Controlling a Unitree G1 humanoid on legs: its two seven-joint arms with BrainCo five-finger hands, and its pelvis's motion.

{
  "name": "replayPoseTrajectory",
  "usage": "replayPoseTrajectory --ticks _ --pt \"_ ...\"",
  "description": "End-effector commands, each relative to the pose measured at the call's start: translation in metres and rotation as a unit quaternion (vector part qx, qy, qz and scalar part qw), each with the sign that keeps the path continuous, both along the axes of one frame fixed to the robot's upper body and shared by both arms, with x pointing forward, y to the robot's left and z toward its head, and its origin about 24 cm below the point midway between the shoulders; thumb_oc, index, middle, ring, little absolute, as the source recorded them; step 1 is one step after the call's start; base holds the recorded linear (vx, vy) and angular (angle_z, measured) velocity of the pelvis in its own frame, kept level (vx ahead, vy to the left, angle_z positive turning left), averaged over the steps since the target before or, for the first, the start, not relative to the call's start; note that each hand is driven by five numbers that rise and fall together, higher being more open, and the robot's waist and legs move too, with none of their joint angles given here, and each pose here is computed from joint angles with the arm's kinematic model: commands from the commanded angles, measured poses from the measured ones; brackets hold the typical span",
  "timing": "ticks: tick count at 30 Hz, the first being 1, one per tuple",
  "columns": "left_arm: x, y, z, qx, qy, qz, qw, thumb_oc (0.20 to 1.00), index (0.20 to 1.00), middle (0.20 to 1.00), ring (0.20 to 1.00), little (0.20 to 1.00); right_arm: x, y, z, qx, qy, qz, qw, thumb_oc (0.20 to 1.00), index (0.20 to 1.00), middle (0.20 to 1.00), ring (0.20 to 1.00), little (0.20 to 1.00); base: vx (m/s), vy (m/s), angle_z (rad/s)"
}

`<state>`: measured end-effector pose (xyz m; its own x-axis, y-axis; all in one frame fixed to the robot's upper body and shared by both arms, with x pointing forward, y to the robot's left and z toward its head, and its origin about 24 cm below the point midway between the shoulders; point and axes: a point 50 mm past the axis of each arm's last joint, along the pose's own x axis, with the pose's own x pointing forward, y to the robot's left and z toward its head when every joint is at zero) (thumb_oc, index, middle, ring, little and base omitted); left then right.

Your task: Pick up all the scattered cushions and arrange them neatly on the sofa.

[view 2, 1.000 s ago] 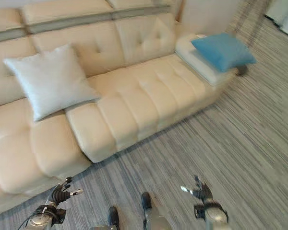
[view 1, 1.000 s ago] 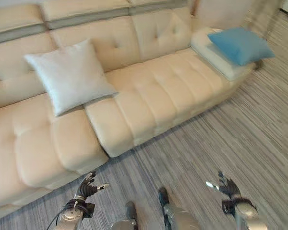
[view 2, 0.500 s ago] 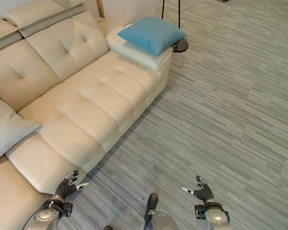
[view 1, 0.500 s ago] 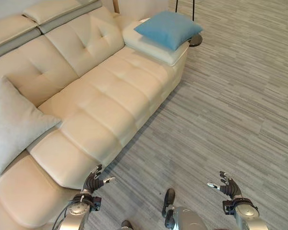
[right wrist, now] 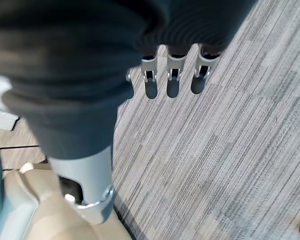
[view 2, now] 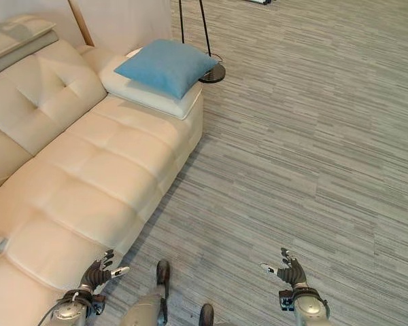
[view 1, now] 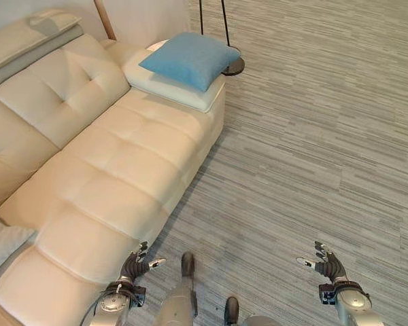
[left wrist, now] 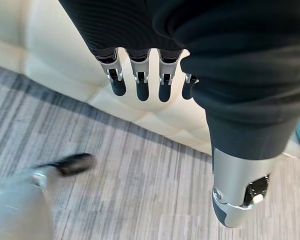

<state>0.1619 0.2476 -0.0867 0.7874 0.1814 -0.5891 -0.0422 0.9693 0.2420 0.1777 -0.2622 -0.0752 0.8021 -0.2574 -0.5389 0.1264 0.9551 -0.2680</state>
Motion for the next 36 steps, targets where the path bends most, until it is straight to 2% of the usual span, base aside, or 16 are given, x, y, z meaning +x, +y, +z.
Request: replayPoseTrajectory --ticks 1,12,17,27,36 --pt "-0.005 0.011 0.006 0.025 -0.013 0.005 1.000 1.000 1.000 1.000 1.000 1.000 0.014 0.000 0.017 -0.006 -0.053 0.006 0.999 1.000 1.000 1.000 1.000 1.000 0.51 0.181 -0.91" --pt "0.005 0.016 0.012 0.031 -0.032 0.020 0.999 1.000 1.000 1.000 1.000 1.000 0.039 0.026 0.031 0.001 -0.092 0.062 0.994 1.000 1.000 1.000 1.000 1.000 0.34 0.111 -0.57" --pt "0.008 0.018 0.016 0.043 -0.043 0.020 0.998 1.000 1.000 1.000 1.000 1.000 0.036 0.021 0.031 -0.012 -0.087 0.061 0.994 1.000 1.000 1.000 1.000 1.000 0.70 -0.236 -0.03" --pt "0.004 0.007 0.006 0.014 -0.027 0.020 0.999 1.000 1.000 1.000 1.000 1.000 0.028 0.004 0.031 -0.022 -0.080 0.041 0.996 1.000 1.000 1.000 1.000 1.000 0.38 -0.317 0.22" --pt "-0.005 0.008 -0.003 0.006 -0.011 0.059 0.998 1.000 1.000 1.000 1.000 1.000 0.029 -0.001 0.034 -0.035 -0.084 0.027 0.995 1.000 1.000 1.000 1.000 1.000 0.34 -0.025 -0.25"
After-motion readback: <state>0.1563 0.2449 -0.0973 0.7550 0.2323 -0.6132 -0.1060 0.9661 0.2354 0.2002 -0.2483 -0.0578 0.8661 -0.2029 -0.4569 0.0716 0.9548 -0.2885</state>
